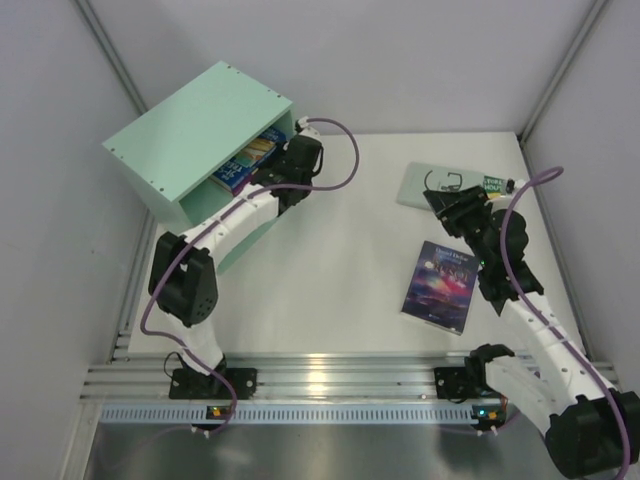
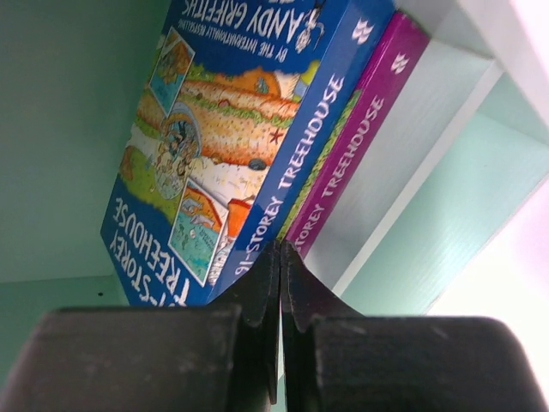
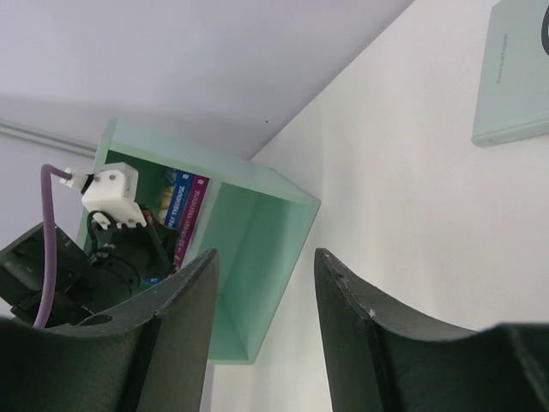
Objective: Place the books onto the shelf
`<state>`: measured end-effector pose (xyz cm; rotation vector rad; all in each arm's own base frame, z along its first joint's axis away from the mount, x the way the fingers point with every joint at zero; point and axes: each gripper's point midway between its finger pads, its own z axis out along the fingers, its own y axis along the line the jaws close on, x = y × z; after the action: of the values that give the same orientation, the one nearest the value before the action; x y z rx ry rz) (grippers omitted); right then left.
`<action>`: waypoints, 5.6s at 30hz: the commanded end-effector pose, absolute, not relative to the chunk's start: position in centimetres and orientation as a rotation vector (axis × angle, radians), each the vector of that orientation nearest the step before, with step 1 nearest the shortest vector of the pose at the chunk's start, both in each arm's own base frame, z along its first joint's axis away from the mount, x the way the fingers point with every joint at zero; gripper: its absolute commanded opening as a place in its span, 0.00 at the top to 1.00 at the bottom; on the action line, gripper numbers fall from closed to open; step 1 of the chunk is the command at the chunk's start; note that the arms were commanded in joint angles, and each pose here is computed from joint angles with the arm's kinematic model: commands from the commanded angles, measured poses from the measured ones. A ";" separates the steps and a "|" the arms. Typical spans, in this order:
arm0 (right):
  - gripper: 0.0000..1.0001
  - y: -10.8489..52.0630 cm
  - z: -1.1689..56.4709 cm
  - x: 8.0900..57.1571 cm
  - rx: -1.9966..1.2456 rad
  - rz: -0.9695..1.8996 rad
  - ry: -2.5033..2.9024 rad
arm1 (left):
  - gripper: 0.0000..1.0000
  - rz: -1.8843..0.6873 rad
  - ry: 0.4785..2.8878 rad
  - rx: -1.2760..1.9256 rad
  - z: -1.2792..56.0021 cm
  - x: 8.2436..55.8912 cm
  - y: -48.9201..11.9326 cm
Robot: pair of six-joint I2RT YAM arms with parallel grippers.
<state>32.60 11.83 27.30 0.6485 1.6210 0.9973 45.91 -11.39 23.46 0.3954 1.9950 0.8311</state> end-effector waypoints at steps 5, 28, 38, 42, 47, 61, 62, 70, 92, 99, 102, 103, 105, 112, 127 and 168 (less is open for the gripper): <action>0.52 11.1 30.0 32.8 0.611 0.990 1.557 | 1.00 0.771 1.945 0.352 25.0 47.9 -12.4; 0.18 2.4 22.3 34.5 0.587 0.438 2.050 | 0.24 -0.272 1.886 0.382 33.3 34.8 -28.1; 0.02 -4.7 16.6 37.1 0.798 0.355 2.110 | 0.05 -0.824 2.063 0.503 25.2 26.5 -33.0; 0.03 -5.6 18.1 41.9 0.742 0.428 2.019 | 0.06 -0.852 2.092 0.489 23.4 25.4 -32.4; 0.05 -5.4 14.3 45.8 0.733 0.525 2.079 | 0.06 -0.791 2.168 0.451 21.3 24.5 -30.5; 0.09 5.2 12.2 46.8 1.297 0.877 1.615 | 0.07 -0.744 2.105 0.303 24.8 24.8 -27.6; 0.09 5.2 11.9 46.8 1.345 0.884 1.585 | 0.07 -0.738 2.100 0.306 25.0 24.8 -27.4; 0.10 3.7 8.2 45.3 1.575 0.740 1.396 | 0.06 -0.720 2.053 0.278 27.2 24.7 -25.9; 0.70 2.9 3.8 47.8 1.593 0.574 1.237 | 0.07 -0.618 1.860 0.175 35.2 24.4 -20.8; 1.00 0.4 11.1 46.6 1.267 0.885 1.079 | 0.07 -0.563 1.838 0.191 37.7 24.5 -19.9; 1.00 1.4 13.2 46.0 1.144 0.969 1.158 | 0.07 -0.511 1.842 0.197 38.1 24.8 -19.3; 1.00 2.4 13.6 45.8 1.093 0.997 1.199 | 0.07 -0.474 1.841 0.198 38.1 25.0 -18.9; 1.00 2.0 15.7 45.6 1.038 1.038 1.184 | 0.07 -0.432 1.841 0.204 38.8 25.1 -18.3; 1.00 6.6 21.1 43.8 0.846 1.290 1.260 | 0.06 -0.354 1.809 0.188 41.2 25.4 -16.7; 1.00 18.0 20.2 36.7 0.671 1.581 1.528 | 0.06 -0.203 1.835 0.148 43.2 27.8 -16.1; 1.00 47.0 15.5 38.7 0.626 1.780 1.661 | 0.01 -0.213 1.825 0.167 43.4 25.2 -13.5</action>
<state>37.46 45.54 7.49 0.7025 1.9376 1.6286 25.16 -14.03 42.83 0.1711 1.8573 -0.2266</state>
